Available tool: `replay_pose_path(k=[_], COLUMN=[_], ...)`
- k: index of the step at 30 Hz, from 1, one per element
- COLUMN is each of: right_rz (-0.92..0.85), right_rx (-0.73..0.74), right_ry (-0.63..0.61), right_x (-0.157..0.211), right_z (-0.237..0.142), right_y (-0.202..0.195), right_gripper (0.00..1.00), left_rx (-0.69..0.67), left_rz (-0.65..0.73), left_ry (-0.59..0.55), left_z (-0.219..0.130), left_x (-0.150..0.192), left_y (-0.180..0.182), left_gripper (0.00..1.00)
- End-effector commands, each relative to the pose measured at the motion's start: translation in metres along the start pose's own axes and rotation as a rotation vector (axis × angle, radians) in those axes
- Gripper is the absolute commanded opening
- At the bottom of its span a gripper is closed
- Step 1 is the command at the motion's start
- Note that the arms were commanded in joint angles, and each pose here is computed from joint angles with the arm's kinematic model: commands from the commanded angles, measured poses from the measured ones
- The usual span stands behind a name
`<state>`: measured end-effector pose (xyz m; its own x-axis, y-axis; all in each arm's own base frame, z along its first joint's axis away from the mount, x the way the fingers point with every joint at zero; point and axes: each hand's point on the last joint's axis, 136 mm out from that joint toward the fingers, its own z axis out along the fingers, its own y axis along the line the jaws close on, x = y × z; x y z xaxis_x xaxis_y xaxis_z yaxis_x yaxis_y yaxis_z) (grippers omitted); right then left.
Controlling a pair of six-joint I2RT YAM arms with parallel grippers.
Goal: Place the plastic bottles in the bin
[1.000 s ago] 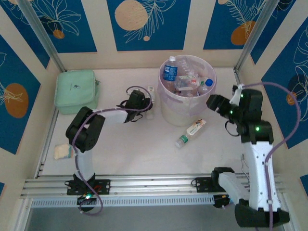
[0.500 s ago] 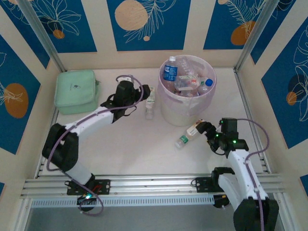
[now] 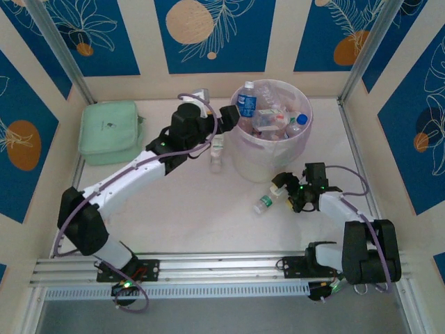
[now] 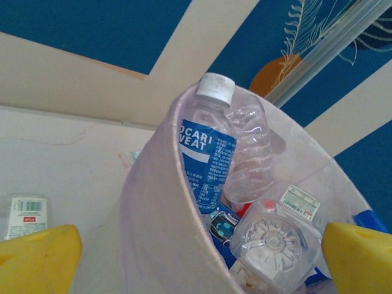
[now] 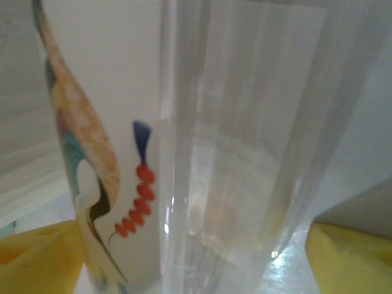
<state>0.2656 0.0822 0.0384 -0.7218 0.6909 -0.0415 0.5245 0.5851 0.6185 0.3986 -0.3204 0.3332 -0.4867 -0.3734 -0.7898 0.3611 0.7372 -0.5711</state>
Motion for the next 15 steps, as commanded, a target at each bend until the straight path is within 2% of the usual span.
replay_pose_path(k=[1, 4, 10, 15], right_rz=[-0.068, -0.092, -0.175, -0.267], right_rx=[-0.067, -0.054, -0.04, -0.029], right_ry=[-0.065, -0.094, -0.21, -0.326], right_x=[-0.018, -0.02, -0.034, -0.045], right_z=[0.0, -0.009, -0.057, -0.11], right_y=[0.025, 0.023, 0.03, 0.048], right_gripper=[0.81, 0.64, 0.43, 0.4], left_rx=[-0.027, -0.025, -0.032, -0.04], left_rz=[0.048, 0.049, 0.053, 0.055], left_ry=[0.067, 0.088, 0.107, 0.112], left_z=[0.015, 0.023, 0.029, 0.03], left_x=[0.018, 0.026, 0.034, 0.037], left_y=[0.003, 0.003, 0.007, 0.009], left_gripper=[1.0, 1.0, 1.0, 1.0])
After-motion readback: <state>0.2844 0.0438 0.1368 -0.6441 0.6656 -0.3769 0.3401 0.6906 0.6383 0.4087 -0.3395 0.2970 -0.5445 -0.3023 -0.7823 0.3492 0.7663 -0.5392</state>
